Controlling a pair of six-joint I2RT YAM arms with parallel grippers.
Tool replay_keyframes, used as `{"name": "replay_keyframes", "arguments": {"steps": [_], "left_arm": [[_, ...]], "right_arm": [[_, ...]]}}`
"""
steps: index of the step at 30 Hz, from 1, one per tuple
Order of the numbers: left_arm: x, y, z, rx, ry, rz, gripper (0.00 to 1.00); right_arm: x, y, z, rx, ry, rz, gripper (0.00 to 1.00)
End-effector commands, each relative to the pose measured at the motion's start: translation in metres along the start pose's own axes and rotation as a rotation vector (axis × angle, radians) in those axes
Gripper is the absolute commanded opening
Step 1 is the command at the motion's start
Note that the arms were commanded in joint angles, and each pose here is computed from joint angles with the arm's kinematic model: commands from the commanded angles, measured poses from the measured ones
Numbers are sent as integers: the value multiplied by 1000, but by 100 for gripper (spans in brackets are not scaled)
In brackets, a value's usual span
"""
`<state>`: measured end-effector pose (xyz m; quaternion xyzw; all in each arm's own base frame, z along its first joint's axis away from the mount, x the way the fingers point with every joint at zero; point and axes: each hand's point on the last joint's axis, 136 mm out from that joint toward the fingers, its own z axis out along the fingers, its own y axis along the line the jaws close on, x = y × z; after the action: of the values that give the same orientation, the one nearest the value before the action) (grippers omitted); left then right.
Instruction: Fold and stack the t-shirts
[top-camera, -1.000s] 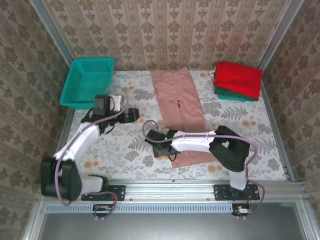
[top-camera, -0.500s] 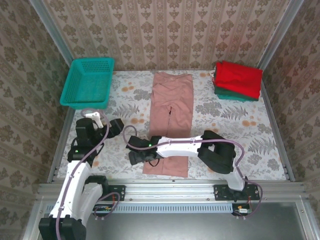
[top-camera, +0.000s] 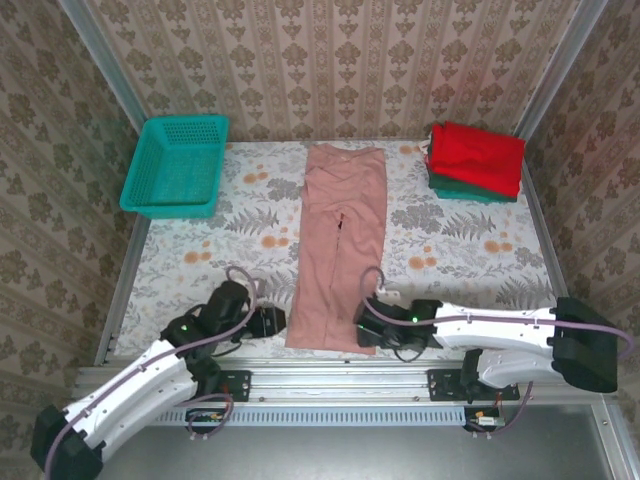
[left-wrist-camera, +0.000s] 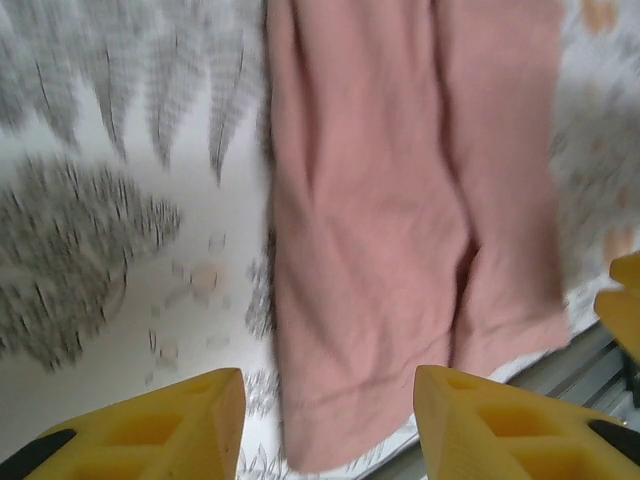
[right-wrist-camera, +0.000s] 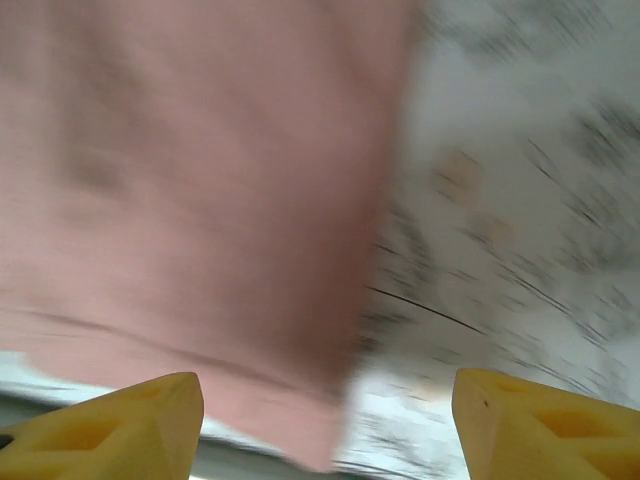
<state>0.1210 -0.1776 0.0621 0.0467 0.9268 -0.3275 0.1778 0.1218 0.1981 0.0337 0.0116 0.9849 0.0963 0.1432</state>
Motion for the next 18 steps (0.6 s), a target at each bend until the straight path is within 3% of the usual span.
{"name": "replay_keyframes", "arguments": {"steps": [1, 6, 18], "left_arm": [[17, 11, 7, -62, 9, -65, 53], [31, 10, 22, -40, 31, -64, 57], [21, -6, 34, -17, 35, -19, 56]], "right_arm": [[12, 5, 8, -81, 29, 110, 67], [9, 16, 10, -115, 22, 96, 65], [-3, 39, -1, -150, -9, 61, 59]]}}
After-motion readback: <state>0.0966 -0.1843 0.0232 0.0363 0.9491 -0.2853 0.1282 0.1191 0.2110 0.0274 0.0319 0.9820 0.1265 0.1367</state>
